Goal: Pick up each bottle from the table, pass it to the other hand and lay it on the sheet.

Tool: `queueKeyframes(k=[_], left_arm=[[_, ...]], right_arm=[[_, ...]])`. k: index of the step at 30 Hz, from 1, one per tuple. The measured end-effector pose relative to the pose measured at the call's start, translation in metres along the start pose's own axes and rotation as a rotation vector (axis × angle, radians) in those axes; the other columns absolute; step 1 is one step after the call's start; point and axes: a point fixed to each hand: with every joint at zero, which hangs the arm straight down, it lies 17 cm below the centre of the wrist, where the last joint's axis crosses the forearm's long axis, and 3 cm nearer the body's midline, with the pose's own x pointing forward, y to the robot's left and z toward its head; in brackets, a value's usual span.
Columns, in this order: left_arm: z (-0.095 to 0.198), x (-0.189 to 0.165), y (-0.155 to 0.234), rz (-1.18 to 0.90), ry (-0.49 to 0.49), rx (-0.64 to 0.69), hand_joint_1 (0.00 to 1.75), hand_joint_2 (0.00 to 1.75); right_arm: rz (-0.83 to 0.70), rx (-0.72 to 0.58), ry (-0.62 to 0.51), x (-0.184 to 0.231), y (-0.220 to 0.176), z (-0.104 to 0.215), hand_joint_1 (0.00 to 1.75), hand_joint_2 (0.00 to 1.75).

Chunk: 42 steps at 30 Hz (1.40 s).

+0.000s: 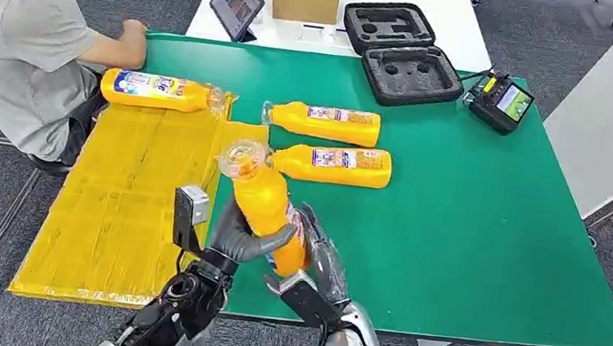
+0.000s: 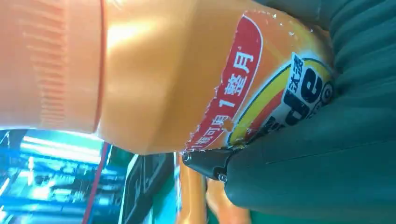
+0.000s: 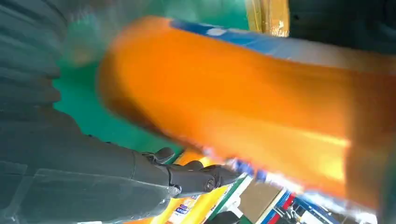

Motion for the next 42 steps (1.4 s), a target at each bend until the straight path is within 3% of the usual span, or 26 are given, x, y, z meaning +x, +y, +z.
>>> queueKeyframes(k=[18,23,27,29,32,42], left_arm=[[-0.004,0.012,0.019,-0.141,-0.046,0.022,1.75,1.75],[-0.01,0.032,0.034,-0.474,-0.145,0.017,1.75,1.75],[-0.018,0.06,0.049,-0.981,-0.319,0.002,1.75,1.75],[-0.025,0.063,0.048,-1.251,-0.372,-0.067,1.75,1.75],[-0.034,0.054,0.059,-1.606,-0.372,-0.164,1.75,1.75],[-0.057,0.073,0.129,-1.892,-0.27,-0.078,1.75,1.75]], right_arm=[[0.003,-0.003,0.003,-0.001,-0.001,0.001,0.0,1.75],[0.01,-0.001,0.013,-0.006,-0.001,0.006,0.0,1.75],[0.019,0.002,0.032,-0.014,-0.003,0.015,0.0,1.75],[0.017,0.0,0.042,-0.017,-0.005,0.019,0.0,1.75],[0.014,-0.003,0.05,-0.02,-0.008,0.021,0.0,1.75],[-0.002,0.0,0.059,-0.022,-0.01,0.022,0.0,1.75]])
